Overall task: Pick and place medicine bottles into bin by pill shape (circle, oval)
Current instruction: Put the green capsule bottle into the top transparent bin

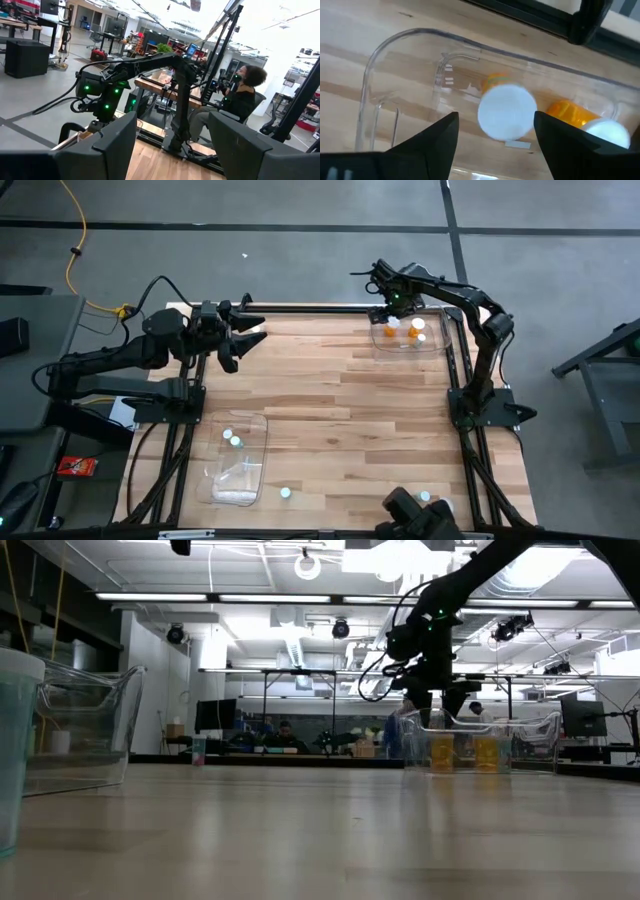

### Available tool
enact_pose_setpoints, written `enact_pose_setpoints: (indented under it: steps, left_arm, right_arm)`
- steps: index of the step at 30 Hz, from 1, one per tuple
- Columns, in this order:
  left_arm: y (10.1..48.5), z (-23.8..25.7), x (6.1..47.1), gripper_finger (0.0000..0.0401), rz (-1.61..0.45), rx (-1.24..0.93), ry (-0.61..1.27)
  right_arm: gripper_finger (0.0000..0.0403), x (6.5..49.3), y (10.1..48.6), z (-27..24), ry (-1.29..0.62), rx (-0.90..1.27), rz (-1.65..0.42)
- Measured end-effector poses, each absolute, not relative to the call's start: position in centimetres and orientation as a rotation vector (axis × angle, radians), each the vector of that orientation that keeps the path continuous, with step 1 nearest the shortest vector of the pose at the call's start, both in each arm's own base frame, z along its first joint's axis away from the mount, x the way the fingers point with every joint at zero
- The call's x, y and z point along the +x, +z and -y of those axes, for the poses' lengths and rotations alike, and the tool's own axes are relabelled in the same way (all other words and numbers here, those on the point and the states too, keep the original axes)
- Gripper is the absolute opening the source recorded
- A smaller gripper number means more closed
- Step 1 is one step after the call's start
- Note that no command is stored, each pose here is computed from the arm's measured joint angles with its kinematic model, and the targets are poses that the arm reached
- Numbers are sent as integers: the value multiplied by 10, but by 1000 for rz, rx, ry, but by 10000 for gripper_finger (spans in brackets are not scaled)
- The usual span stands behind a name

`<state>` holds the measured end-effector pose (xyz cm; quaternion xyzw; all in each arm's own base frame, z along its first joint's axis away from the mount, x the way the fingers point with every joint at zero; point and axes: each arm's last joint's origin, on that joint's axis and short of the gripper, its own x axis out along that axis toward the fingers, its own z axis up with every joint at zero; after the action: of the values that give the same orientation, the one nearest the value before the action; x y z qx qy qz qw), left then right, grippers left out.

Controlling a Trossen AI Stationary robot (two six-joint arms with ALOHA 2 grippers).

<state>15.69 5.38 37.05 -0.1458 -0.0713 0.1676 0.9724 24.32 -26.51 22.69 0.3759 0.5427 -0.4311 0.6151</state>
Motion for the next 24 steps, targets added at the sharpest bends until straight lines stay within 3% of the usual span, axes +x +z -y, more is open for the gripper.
enact_pose_setpoints:
  steps: [9,12,19,24]
  left_arm:
    - [370,-54,157,236,140,-297,342]
    - [370,-54,157,236,139,-297,338]
    - [370,-54,157,236,140,-296,344]
    - [370,-54,157,236,140,-296,345]
  right_arm:
    - [252,230,288,226,-896,579,-1105]
    - [252,220,293,189,-797,528,-944]
    - [252,190,287,89,-451,633,-455]
    - [252,170,302,45,-271,590,-154]
